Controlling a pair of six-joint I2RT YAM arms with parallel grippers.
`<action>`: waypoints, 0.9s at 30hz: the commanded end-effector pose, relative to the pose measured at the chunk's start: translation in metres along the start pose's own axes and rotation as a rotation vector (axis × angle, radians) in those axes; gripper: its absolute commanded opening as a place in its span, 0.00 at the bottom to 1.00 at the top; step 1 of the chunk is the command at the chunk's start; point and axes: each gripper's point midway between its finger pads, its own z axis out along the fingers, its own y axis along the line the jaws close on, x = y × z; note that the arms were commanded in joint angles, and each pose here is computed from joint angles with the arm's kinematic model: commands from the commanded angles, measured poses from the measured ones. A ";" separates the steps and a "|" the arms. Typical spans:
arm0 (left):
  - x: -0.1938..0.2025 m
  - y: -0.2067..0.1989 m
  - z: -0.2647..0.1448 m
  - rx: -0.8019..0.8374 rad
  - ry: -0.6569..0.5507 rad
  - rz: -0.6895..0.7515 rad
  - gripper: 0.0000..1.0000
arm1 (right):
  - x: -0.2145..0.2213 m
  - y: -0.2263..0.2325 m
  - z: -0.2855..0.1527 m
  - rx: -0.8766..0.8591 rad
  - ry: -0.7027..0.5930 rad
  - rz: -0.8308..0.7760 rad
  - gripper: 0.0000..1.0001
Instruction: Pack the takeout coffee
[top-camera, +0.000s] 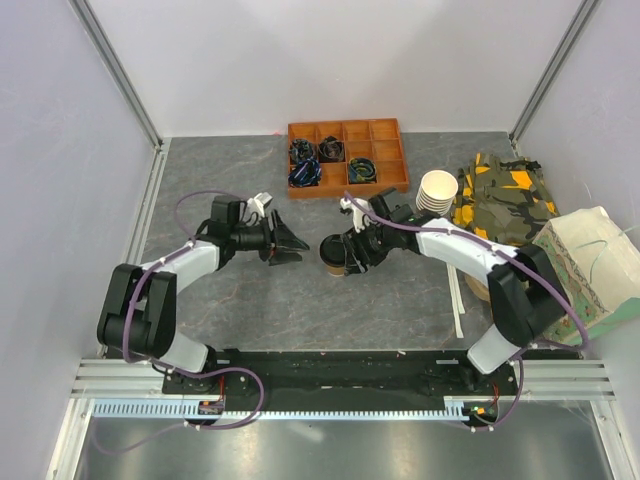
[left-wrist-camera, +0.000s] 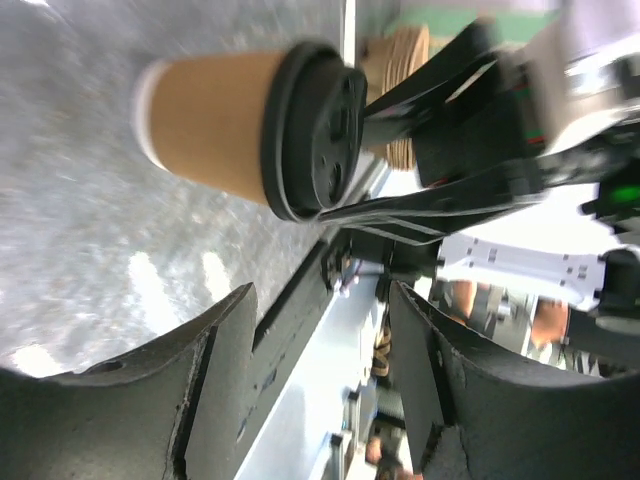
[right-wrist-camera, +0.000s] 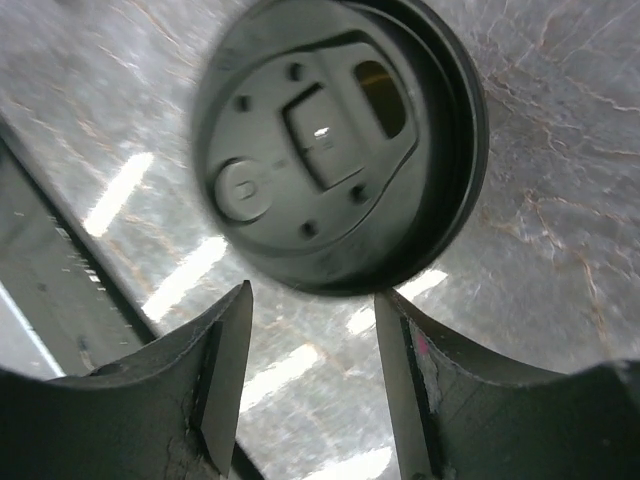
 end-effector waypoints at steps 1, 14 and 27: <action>-0.020 -0.005 -0.021 -0.007 -0.096 0.043 0.63 | -0.015 -0.008 0.015 -0.032 -0.020 -0.101 0.60; -0.048 0.014 -0.059 -0.042 -0.241 0.017 0.63 | -0.062 -0.030 0.062 -0.100 -0.059 -0.271 0.61; -0.074 0.030 -0.109 -0.092 -0.406 -0.009 0.63 | -0.132 -0.047 0.114 -0.061 -0.169 -0.320 0.62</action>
